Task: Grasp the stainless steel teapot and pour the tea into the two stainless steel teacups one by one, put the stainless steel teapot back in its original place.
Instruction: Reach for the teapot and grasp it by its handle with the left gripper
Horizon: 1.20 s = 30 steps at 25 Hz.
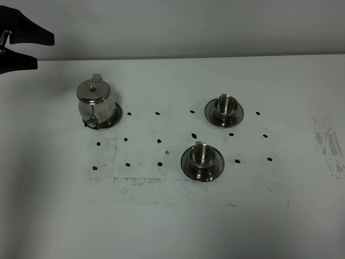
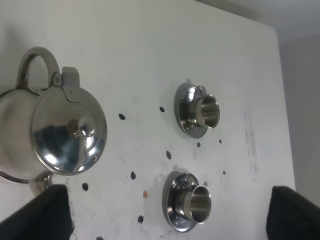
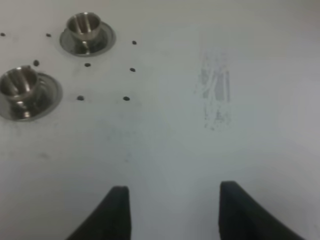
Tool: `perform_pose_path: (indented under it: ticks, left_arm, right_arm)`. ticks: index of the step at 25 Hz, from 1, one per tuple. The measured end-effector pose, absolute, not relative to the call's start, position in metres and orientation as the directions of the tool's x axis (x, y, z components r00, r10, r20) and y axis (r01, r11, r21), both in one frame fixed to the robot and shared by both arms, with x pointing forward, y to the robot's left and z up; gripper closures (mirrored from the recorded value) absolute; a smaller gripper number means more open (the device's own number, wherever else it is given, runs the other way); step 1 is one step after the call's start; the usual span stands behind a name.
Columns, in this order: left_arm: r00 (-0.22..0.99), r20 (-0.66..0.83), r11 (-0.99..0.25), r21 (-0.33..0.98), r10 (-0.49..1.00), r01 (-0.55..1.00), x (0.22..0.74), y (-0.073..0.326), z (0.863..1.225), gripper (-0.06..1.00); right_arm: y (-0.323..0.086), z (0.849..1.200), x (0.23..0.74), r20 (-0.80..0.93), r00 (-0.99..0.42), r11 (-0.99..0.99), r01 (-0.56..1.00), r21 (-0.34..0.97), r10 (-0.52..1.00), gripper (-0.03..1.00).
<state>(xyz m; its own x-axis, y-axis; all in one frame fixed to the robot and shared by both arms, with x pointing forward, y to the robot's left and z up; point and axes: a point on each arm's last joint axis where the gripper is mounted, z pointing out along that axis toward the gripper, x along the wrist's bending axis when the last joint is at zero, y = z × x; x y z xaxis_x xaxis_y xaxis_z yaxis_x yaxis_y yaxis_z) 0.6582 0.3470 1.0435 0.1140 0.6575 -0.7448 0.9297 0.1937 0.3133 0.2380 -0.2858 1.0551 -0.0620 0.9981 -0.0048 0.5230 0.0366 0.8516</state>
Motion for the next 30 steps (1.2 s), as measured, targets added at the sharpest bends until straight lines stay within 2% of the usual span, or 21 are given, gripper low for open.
perform_pose_path:
  ticks: [10,21,30]
  left_arm:
    - [0.123,-0.742,0.187,0.32,0.659,0.929,0.658,0.347,1.044,0.18]
    - [0.141,-0.735,0.174,0.335,0.663,0.926,0.658,0.347,1.044,0.18]
    - [0.148,-0.738,0.174,0.34,0.659,0.924,0.658,0.347,1.044,0.18]
  right_arm:
    - [-0.287,1.055,0.238,0.005,-0.045,0.02,0.525,0.851,0.999,0.58]
    - [-0.285,1.055,0.228,0.014,-0.131,0.05,0.472,0.88,0.991,0.58]
    - [-0.284,1.055,0.227,0.024,-0.149,0.049,0.469,0.882,0.989,0.58]
